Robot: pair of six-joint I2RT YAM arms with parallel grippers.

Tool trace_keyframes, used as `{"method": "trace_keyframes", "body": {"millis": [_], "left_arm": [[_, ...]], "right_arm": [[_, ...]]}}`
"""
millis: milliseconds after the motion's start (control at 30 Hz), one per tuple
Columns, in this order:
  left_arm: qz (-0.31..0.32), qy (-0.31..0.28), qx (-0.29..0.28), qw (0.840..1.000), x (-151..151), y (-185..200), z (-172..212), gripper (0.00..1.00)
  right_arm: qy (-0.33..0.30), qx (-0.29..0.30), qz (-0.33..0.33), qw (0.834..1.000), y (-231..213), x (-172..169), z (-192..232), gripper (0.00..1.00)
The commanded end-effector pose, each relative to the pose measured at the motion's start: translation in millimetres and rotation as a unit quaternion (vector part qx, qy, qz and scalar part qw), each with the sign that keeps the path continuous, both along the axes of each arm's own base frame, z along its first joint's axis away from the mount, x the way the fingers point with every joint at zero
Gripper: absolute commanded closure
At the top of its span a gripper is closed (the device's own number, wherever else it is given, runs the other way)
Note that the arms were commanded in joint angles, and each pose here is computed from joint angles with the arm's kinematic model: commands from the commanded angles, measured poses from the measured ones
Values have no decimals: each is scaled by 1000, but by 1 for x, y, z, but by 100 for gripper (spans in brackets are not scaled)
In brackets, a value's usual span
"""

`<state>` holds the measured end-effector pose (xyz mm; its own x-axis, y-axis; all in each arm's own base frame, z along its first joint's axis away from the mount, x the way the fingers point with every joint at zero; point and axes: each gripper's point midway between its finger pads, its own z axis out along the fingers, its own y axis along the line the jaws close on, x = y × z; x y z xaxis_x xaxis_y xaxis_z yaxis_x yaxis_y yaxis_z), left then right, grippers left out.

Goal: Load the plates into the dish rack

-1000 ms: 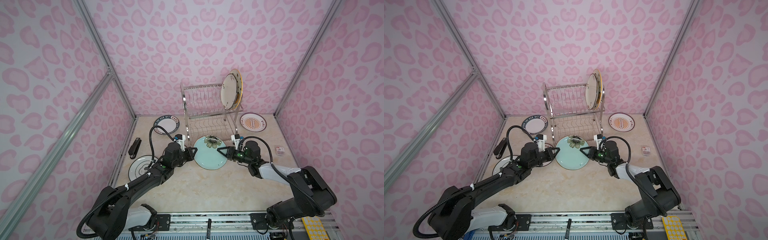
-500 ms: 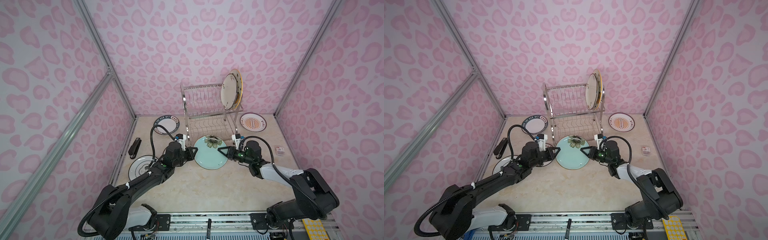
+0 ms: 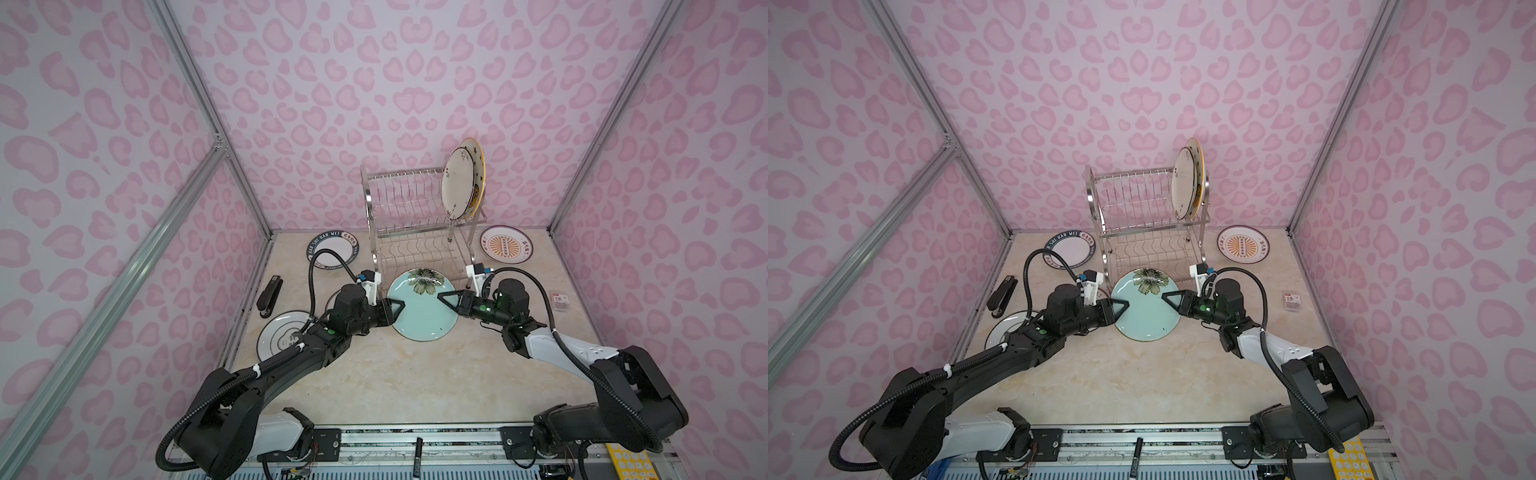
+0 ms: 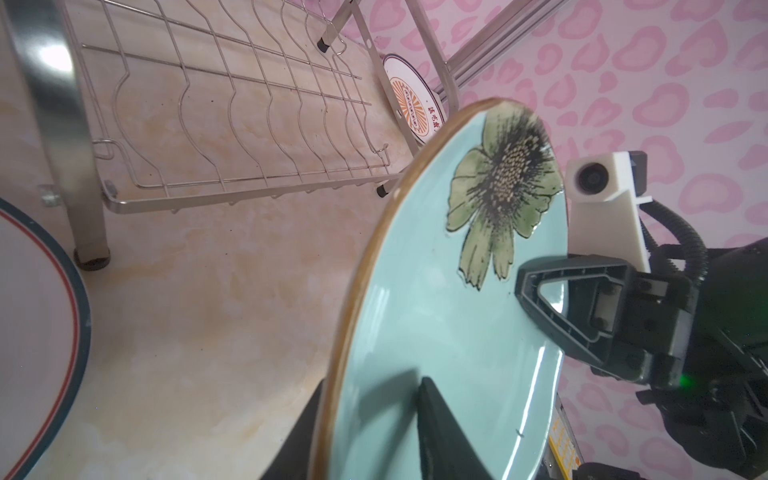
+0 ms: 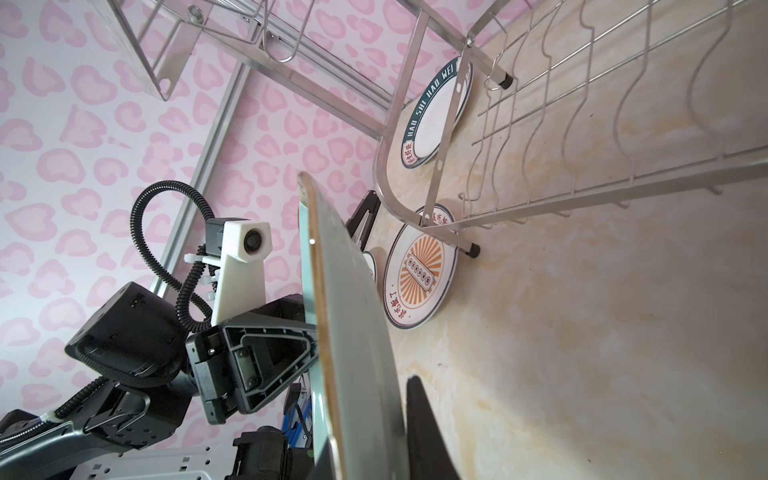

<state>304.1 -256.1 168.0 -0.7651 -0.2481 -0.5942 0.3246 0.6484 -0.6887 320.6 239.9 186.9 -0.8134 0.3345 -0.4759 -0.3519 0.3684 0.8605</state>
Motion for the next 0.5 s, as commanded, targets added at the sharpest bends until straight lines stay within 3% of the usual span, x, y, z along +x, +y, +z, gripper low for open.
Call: {"method": "trace_keyframes", "body": {"millis": [0,467], "left_arm": [[-6,-15,-3,1000,1,-1,8,65],[-2,-21,-1,1000,-1,2,10,60]], "right_arm": [[-27,10,1,1000,-2,2,13,100],[-23,-55,-76,995,-37,17,1,100]]}}
